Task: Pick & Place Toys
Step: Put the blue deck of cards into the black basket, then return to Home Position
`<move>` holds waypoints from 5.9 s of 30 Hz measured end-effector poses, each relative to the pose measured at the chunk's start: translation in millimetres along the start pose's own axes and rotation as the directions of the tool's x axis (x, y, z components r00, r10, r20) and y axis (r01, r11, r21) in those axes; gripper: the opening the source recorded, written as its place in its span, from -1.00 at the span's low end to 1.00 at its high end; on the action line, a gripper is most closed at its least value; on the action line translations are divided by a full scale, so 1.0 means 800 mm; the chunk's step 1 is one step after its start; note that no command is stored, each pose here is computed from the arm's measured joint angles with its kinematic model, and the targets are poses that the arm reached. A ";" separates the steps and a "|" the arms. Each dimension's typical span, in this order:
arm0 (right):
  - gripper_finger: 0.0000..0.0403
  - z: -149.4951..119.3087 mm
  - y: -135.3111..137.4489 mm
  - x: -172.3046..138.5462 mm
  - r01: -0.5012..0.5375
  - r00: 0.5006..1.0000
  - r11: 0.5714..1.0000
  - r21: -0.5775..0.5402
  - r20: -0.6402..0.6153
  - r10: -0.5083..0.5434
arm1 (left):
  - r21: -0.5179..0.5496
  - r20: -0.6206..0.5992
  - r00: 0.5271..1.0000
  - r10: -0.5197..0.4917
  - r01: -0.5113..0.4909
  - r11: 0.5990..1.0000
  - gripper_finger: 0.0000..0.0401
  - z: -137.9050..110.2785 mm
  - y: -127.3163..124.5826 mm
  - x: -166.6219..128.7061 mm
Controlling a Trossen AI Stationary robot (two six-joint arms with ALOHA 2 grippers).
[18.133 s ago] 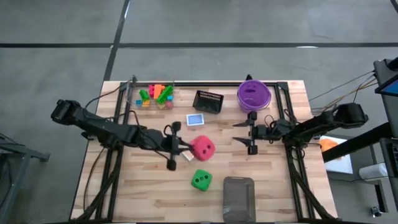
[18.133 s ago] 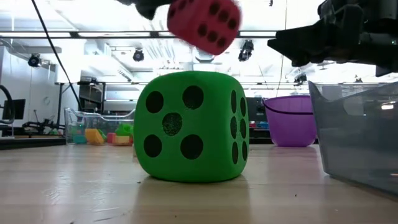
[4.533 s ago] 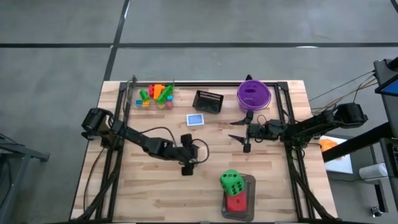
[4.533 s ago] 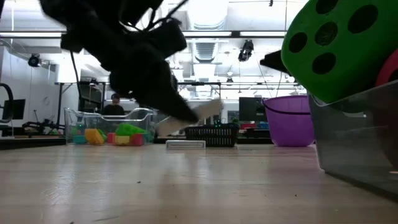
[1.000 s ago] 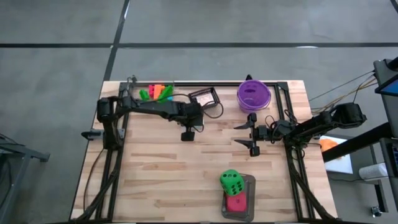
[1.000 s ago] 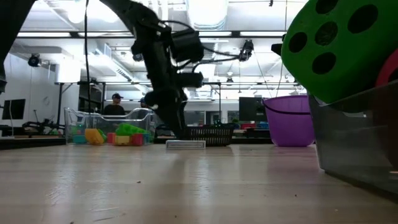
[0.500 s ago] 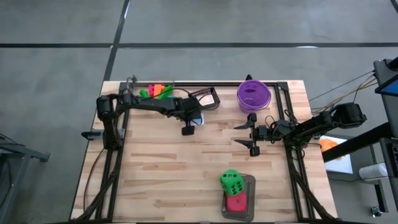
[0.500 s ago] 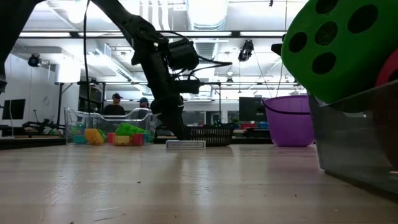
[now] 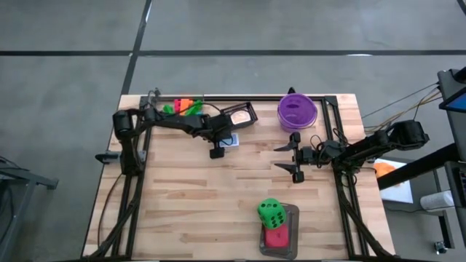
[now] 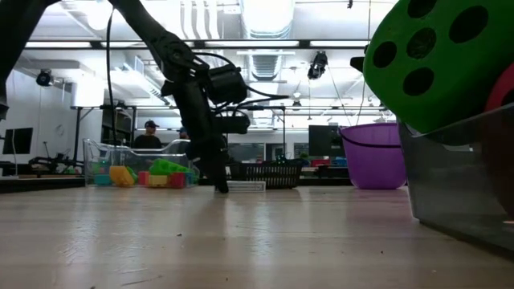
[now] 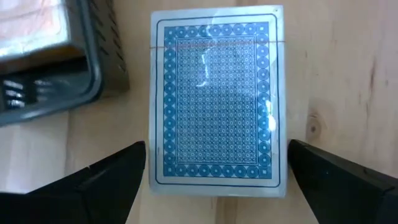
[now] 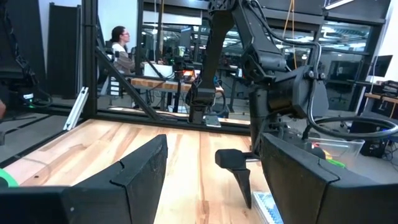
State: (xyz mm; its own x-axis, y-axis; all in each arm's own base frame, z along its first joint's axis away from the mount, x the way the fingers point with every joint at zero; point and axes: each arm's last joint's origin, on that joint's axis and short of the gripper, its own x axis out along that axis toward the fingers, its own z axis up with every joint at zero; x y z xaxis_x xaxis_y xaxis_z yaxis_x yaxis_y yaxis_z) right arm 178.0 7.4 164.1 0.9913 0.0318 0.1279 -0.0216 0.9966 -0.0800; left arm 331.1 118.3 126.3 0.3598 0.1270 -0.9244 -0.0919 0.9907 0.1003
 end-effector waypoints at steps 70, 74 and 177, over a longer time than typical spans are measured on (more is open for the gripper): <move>0.25 -0.005 -0.002 0.000 0.055 0.998 0.997 0.049 -0.045 -0.053 | -0.160 0.079 0.997 0.026 -0.013 0.987 0.48 0.003 -0.056 0.001; 0.25 -0.005 -0.002 0.000 0.055 0.998 0.997 0.049 -0.047 -0.053 | -0.142 0.114 0.993 0.005 0.011 0.990 0.48 0.008 -0.066 -0.006; 0.25 0.044 -0.001 -0.021 -0.019 0.983 0.998 0.061 0.185 0.008 | 0.253 0.853 0.419 -0.311 0.189 0.949 0.93 -0.202 -0.160 -0.247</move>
State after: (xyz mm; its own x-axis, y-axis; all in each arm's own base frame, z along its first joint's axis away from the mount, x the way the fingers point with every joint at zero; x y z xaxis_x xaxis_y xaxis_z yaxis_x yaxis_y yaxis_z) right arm 157.0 8.7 196.7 0.9500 0.0529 0.3076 -0.0486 0.9986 -0.0217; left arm 122.0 -41.6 236.5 0.9714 -0.2131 -0.1049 0.2157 0.9764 0.0139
